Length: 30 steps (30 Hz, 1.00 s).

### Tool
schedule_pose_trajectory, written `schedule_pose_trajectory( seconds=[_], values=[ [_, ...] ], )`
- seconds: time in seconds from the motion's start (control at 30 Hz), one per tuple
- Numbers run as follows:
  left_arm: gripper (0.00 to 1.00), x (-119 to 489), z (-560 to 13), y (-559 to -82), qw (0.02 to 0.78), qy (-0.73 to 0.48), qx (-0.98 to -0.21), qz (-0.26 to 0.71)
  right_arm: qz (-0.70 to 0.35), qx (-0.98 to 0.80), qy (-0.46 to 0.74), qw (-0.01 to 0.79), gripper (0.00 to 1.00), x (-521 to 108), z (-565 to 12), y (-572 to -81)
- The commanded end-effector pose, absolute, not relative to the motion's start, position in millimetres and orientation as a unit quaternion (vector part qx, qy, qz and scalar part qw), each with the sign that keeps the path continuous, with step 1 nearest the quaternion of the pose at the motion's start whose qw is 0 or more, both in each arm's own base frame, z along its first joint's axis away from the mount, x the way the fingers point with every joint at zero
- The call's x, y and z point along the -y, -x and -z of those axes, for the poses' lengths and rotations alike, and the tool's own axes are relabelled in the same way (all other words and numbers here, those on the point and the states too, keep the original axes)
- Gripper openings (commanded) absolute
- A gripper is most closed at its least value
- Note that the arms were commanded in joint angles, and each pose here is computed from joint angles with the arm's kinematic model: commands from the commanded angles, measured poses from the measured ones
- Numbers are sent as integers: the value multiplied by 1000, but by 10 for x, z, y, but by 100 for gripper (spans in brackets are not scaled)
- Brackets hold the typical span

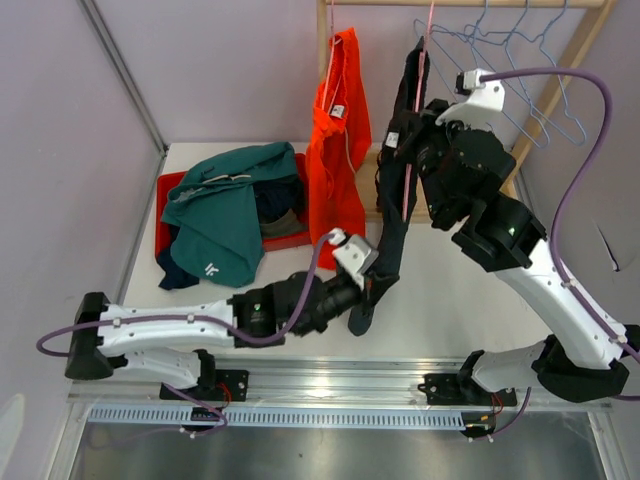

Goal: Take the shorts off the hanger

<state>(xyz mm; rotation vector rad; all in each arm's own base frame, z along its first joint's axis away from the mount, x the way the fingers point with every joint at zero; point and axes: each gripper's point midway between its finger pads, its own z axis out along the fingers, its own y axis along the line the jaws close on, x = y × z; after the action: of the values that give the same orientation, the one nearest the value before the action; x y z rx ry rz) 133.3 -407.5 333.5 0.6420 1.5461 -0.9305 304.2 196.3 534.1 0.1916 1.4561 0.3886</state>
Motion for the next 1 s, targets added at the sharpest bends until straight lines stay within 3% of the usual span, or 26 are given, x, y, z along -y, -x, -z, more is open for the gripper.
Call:
schedule_pose_trajectory(
  seconds=[0.0,0.1,0.2,0.23,0.27,0.33,0.37,0.47,0.5,0.6,0.67,0.7,0.8,0.9,0.93,0.97],
  values=[
    [0,3904,-3040,-1022,553,-260,-681,402,-203,-588,-131,772,0,-1615,-6072,-2966],
    [0,3826,-2959,-934,549,-250,-687,406,-199,-586,-136,773,0,-1564,-6190,-2954],
    [0,3784,-3131,-1157,581,-242,-686,365,-222,-590,-143,763,0,-1543,-6150,-2854],
    [0,3738,-3124,-1382,588,-237,-696,338,-232,-594,-140,757,0,-1583,-6117,-2789],
    [0,3764,-3477,-1502,604,-223,-682,347,-237,-601,-139,751,0,-1578,-6029,-2721],
    [0,3802,-3469,-1913,607,-228,-690,321,-261,-613,-130,734,0,-1707,-5898,-2568],
    [0,3794,-3940,-2053,630,-214,-670,329,-262,-623,-126,726,0,-1721,-5777,-2495],
    [0,3784,-4092,-2676,634,-218,-692,267,-282,-652,-108,696,0,-1911,-5536,-2223],
    [0,3766,-4619,-2983,664,-186,-673,268,-281,-666,-93,684,0,-1952,-5395,-2141],
    [0,3728,-5040,-3481,677,-173,-674,240,-320,-695,-58,641,0,-2212,-5150,-1767],
    [0,3743,-5054,-3668,673,-176,-681,230,-328,-702,-54,630,0,-2297,-5064,-1495],
    [0,3636,-5371,-3689,692,-163,-661,240,-317,-704,-48,634,0,-2326,-5007,-1433],
    [0,3496,-5573,-3562,703,-154,-647,251,-290,-700,-42,652,0,-2312,-5093,-1317],
    [0,3160,-5710,-3151,707,-143,-635,277,-264,-693,-59,668,0,-2156,-5261,-1388],
    [0,3193,-5381,-3159,694,-150,-652,266,-258,-689,-59,674,0,-2093,-5290,-1431],
    [0,2830,-5760,-2822,719,-131,-617,292,-256,-679,-70,685,0,-2020,-5400,-1530]
  ],
)
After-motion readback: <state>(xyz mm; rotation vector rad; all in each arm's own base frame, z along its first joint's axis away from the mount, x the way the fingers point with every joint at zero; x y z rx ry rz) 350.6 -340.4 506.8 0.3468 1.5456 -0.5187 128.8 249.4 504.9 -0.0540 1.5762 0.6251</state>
